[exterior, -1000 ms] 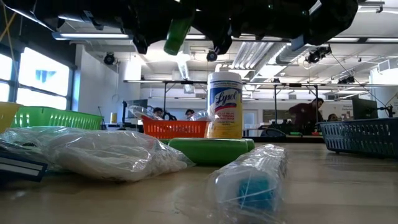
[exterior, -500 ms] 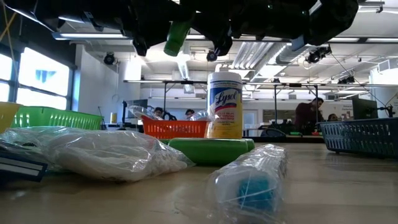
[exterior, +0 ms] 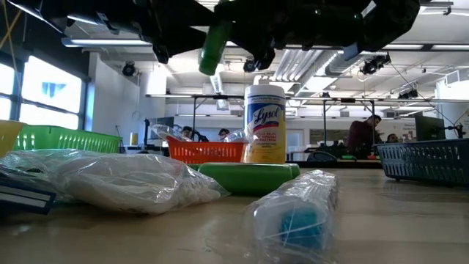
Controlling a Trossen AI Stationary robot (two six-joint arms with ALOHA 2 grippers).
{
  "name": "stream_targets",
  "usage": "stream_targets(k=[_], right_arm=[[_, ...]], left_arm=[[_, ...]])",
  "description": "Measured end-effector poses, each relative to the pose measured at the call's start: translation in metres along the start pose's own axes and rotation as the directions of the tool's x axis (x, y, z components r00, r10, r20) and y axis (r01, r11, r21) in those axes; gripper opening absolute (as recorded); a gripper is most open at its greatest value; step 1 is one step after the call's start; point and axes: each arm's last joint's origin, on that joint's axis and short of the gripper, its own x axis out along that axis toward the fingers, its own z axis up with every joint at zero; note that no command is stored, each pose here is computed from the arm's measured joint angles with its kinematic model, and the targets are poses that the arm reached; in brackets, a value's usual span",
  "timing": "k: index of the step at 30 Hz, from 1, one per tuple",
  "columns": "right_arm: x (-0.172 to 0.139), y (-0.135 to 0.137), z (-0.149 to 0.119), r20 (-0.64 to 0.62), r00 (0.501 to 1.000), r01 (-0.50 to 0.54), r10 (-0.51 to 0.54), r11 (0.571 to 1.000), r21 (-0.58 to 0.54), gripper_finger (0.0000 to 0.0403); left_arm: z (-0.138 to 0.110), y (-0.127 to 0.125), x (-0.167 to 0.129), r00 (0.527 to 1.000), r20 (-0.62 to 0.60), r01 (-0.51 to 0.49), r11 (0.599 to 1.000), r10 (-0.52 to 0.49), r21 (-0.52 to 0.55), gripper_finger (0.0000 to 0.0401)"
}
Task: Pick & Place Travel size toiletries
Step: Put the green shampoo into the top black bin
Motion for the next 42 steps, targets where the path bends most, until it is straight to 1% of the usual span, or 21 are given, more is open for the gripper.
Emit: stream_targets(k=[4, 8, 14, 17, 20, 22, 24, 27, 31, 33, 36, 39, 41, 42], right_arm=[[-0.007, -0.003, 0.008, -0.056, 0.998, 0.014, -0.013, 1.0, 0.007, 0.0161], [-0.02, -0.005, 0.022, -0.119, 0.993, 0.013, -0.012, 1.0, 0.004, 0.016], [-0.049, -0.004, 0.037, -0.29, 0.956, 0.052, -0.04, 0.998, 0.035, 0.0161], [-0.069, 0.0, 0.049, -0.348, 0.935, 0.097, -0.069, 0.993, 0.063, 0.0161], [-0.091, 0.002, 0.057, -0.422, 0.898, 0.18, -0.122, 0.978, 0.101, 0.0157], [-0.106, 0.004, 0.061, -0.467, 0.869, 0.248, -0.164, 0.961, 0.125, 0.0157], [-0.121, 0.005, 0.064, -0.51, 0.836, 0.323, -0.205, 0.934, 0.154, 0.0159], [-0.14, 0.007, 0.063, -0.587, 0.769, 0.437, -0.255, 0.879, 0.19, 0.016], [-0.16, 0.007, 0.055, -0.704, 0.642, 0.58, -0.305, 0.793, 0.186, 0.0157], [-0.167, 0.008, 0.049, -0.761, 0.567, 0.645, -0.314, 0.745, 0.173, 0.0158], [-0.172, 0.008, 0.043, -0.817, 0.488, 0.717, -0.309, 0.675, 0.173, 0.0161], [-0.175, 0.008, 0.035, -0.872, 0.407, 0.766, -0.271, 0.621, 0.165, 0.0159], [-0.175, 0.009, 0.031, -0.896, 0.375, 0.788, -0.237, 0.591, 0.173, 0.0158], [-0.175, 0.009, 0.028, -0.904, 0.364, 0.794, -0.223, 0.582, 0.176, 0.0158]], left_arm=[[0.009, 0.003, -0.01, 1.0, -0.019, -0.002, 1.0, 0.002, 0.001, 0.0234], [0.014, 0.006, -0.018, 0.999, -0.043, -0.003, 1.0, 0.003, -0.008, 0.0234], [0.013, 0.007, -0.019, 0.997, -0.071, -0.006, 1.0, 0.006, 0.004, 0.0235], [0.01, 0.007, -0.02, 0.996, -0.094, -0.007, 1.0, 0.008, 0.011, 0.0235], [0.01, 0.007, -0.02, 0.995, -0.102, -0.008, 1.0, 0.009, 0.01, 0.0235], [0.009, 0.007, -0.02, 0.995, -0.104, -0.008, 1.0, 0.009, 0.011, 0.0235], [0.009, 0.007, -0.02, 0.995, -0.104, -0.008, 1.0, 0.009, 0.011, 0.0235], [0.009, 0.007, -0.02, 0.994, -0.104, -0.008, 1.0, 0.009, 0.012, 0.0235], [0.009, 0.007, -0.02, 0.994, -0.104, -0.008, 1.0, 0.009, 0.012, 0.0235], [0.009, 0.007, -0.02, 0.995, -0.104, -0.008, 1.0, 0.01, 0.011, 0.0235], [0.009, 0.007, -0.02, 0.995, -0.104, -0.008, 1.0, 0.01, 0.011, 0.0235], [0.009, 0.007, -0.02, 0.994, -0.105, -0.009, 1.0, 0.01, 0.004, 0.0235], [0.009, 0.007, -0.02, 0.994, -0.109, -0.011, 1.0, 0.011, -0.005, 0.0235], [0.008, 0.007, -0.02, 0.994, -0.112, -0.012, 1.0, 0.011, -0.003, 0.0235]])
